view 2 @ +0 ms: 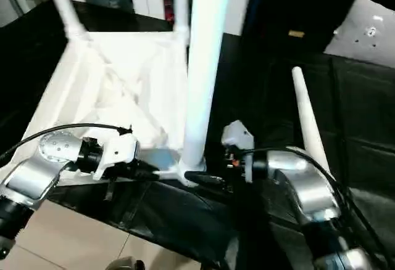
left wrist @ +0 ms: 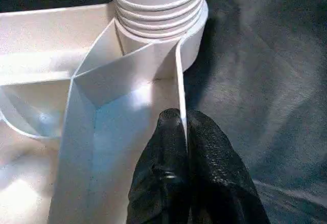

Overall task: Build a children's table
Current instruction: Rotate leg to tighten

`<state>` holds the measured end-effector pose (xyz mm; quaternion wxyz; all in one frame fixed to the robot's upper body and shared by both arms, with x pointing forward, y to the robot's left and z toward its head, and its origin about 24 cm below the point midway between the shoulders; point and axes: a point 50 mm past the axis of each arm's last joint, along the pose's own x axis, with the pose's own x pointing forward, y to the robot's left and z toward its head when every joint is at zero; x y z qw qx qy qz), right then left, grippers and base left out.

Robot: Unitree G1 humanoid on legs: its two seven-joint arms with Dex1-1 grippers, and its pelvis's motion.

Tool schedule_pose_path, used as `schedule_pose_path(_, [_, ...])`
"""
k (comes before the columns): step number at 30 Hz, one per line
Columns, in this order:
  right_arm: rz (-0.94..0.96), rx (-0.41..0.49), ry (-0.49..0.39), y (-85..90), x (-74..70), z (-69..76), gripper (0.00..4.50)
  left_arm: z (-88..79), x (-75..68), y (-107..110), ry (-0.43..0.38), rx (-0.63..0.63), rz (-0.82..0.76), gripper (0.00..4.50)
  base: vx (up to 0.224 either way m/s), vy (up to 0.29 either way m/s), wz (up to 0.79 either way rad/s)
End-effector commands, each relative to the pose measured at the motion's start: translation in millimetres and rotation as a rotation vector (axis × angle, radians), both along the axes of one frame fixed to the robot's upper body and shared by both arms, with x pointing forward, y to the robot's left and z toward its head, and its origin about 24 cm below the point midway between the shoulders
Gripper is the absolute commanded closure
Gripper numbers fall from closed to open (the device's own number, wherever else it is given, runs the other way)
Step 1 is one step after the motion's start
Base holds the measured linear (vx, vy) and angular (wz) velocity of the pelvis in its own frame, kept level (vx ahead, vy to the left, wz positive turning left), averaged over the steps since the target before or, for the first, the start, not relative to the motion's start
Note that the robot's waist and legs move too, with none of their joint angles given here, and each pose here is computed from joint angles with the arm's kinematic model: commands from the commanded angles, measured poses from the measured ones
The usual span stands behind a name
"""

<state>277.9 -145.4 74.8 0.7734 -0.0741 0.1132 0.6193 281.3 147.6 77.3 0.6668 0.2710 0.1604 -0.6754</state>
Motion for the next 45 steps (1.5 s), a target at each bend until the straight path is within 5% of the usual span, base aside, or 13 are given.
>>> schedule_pose_path(1, [0.045,0.001,0.018,3.1,-0.1,-0.4,0.08,-10.2,-10.6,-9.2,0.054,0.062,-0.133,4.5,0.0,0.0,0.0])
schedule_pose_path(19, [0.145,0.016,0.086,6.7,0.1,-3.2,1.78,-11.1,-7.3,-6.6,0.052,0.069,-0.138,4.5,0.0,0.0,0.0])
schedule_pose_path(25, [0.109,0.052,0.133,9.6,-7.1,-8.9,1.91,-12.3,-4.6,-8.9,0.06,0.024,-0.054,4.5,0.0,0.0,0.0])
schedule_pose_path(36, [-0.392,0.121,0.174,31.7,-6.9,-34.8,1.94,-14.8,9.0,-54.6,0.049,-0.163,0.326,4.5,-0.005,0.002,0.0])
schedule_pose_path(38, [-0.648,0.14,0.202,43.8,1.1,-40.2,1.94,-9.3,22.3,-80.5,0.014,-0.23,0.498,4.5,0.0,0.0,0.0])
schedule_pose_path(45, [-1.035,0.201,0.227,61.8,19.5,-38.9,1.94,12.5,42.2,-117.1,-0.086,-0.358,0.745,4.5,0.032,0.005,-0.06])
